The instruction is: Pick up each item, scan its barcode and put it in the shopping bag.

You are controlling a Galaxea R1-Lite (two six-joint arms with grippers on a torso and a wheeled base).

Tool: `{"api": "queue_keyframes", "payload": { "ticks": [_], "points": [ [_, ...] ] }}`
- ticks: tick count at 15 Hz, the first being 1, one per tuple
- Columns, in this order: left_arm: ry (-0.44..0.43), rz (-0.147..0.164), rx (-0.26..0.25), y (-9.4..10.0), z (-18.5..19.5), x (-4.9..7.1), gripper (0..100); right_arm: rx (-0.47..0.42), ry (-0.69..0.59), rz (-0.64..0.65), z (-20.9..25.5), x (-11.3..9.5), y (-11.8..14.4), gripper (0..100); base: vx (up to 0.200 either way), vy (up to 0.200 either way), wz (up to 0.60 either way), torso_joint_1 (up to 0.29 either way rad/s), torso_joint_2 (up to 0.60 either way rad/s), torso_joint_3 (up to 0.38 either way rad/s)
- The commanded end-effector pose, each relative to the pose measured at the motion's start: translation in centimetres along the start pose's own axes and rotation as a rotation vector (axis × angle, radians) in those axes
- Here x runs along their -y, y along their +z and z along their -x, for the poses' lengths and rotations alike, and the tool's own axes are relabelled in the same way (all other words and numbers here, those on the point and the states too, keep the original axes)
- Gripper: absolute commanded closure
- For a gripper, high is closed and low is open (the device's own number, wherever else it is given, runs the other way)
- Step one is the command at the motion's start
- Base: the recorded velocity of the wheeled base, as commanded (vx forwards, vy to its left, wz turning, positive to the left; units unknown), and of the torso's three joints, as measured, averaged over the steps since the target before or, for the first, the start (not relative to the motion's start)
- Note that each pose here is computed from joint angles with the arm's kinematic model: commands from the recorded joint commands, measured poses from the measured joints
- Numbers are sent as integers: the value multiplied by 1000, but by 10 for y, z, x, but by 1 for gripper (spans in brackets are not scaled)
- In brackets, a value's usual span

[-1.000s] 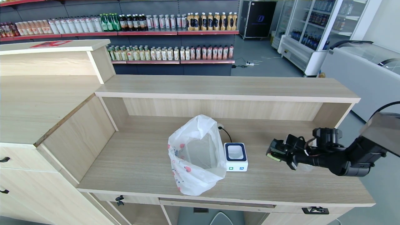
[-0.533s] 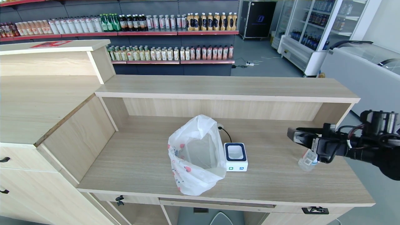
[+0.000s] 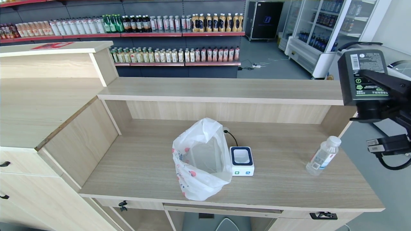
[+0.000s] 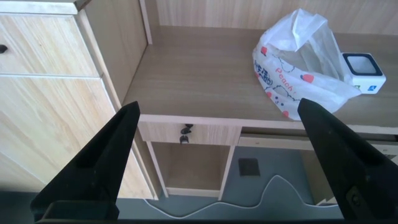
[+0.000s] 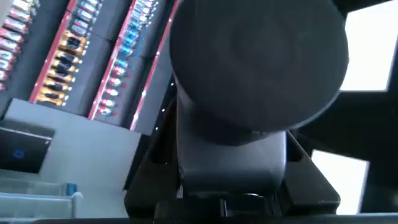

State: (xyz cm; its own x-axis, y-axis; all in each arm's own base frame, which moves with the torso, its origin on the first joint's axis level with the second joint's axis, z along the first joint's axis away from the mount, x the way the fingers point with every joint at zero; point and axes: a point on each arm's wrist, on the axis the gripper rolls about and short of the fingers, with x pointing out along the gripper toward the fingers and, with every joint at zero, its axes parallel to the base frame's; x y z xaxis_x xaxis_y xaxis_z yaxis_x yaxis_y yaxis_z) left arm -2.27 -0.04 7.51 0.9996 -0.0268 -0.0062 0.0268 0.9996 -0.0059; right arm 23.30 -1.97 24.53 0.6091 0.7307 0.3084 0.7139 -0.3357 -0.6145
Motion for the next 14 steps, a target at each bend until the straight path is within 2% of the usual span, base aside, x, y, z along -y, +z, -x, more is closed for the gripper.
{"api": "queue_keyframes", "payload": {
  "ticks": [1, 2, 4, 7, 10, 14],
  "points": [
    [1, 0, 0, 0, 0, 0, 0, 104, -145, 29, -19, 27, 23, 100, 0, 0, 0, 0, 0, 0],
    [1, 0, 0, 0, 0, 0, 0, 127, -179, 27, -24, 32, 29, 100, 0, 0, 0, 0, 0, 0],
    [-1, 0, 0, 0, 0, 0, 0, 187, -294, 51, -34, 55, 45, 100, 0, 0, 0, 0, 0, 0],
    [1, 0, 0, 0, 0, 0, 0, 245, -410, 105, -21, 85, 76, 100, 0, 0, 0, 0, 0, 0],
    [1, 0, 0, 0, 0, 0, 0, 258, -406, 129, -7, 93, 81, 100, 0, 0, 0, 0, 0, 0],
    [-1, 0, 2, 0, 0, 0, 0, 381, -332, 45, 1, 91, 96, 100, 0, 0, 0, 0, 0, 0]
  ]
}}
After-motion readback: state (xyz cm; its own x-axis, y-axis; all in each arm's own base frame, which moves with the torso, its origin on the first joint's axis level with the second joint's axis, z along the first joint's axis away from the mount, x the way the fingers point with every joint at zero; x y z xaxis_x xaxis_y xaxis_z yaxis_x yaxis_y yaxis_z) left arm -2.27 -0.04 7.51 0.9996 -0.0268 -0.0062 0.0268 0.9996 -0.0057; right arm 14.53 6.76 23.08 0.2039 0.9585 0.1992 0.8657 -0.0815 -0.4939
